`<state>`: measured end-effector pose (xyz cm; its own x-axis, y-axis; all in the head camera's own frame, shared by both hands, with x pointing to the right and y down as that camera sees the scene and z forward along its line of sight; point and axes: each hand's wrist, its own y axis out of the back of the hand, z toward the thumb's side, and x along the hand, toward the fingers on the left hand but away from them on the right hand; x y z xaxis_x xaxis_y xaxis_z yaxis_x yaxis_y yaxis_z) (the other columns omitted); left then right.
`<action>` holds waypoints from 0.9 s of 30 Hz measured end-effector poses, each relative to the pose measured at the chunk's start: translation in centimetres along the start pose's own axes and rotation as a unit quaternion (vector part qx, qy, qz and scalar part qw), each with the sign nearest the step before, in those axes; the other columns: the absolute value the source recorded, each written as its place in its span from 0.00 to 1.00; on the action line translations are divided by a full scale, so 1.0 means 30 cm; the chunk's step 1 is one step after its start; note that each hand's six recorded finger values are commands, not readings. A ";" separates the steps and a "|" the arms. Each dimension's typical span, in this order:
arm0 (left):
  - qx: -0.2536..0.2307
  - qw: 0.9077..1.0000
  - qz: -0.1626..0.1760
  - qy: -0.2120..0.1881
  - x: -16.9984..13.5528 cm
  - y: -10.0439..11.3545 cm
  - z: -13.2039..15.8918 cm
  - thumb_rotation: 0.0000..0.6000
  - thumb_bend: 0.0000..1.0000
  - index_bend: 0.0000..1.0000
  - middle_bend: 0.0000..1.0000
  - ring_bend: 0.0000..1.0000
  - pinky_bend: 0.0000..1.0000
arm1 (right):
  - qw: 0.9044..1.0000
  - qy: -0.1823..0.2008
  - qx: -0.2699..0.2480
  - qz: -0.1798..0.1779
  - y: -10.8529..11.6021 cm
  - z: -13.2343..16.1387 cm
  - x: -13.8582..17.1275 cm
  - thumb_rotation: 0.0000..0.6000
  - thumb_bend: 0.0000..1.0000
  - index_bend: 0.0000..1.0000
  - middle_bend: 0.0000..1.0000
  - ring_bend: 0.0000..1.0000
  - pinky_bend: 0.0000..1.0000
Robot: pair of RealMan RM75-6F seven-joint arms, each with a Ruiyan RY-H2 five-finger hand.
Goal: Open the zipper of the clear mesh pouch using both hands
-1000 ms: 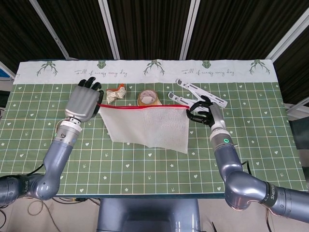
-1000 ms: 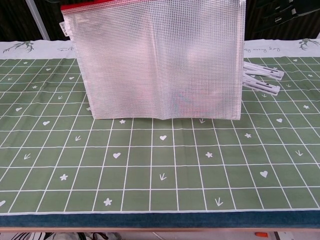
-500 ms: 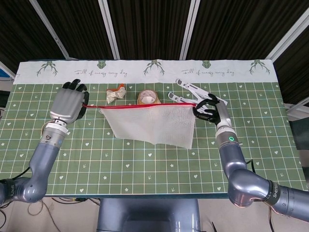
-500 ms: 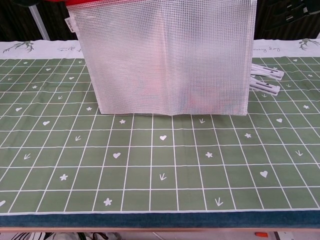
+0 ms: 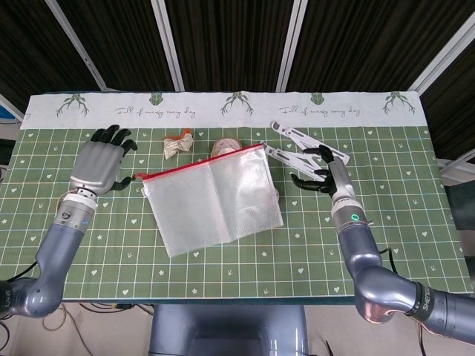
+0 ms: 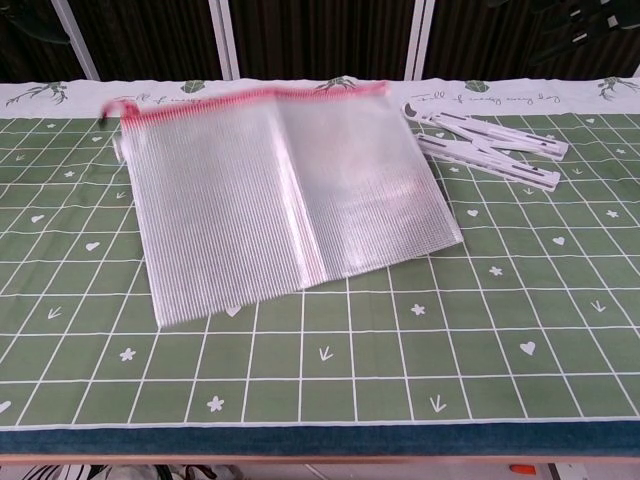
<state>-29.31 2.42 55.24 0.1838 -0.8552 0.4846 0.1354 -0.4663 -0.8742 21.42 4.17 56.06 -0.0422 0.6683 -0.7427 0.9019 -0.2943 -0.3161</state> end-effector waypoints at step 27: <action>-0.091 0.996 0.009 0.004 -0.434 -0.185 -0.159 1.00 0.11 0.06 0.00 0.00 0.00 | 0.948 0.079 0.298 -0.074 0.275 -0.290 0.219 1.00 0.12 0.00 0.00 0.00 0.20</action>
<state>-37.10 15.05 53.64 0.1762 -0.8655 0.4689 -0.0469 -0.4832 -0.8742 32.32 12.10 53.70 -0.0420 0.8120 -0.5821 0.4858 -0.4925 -0.7221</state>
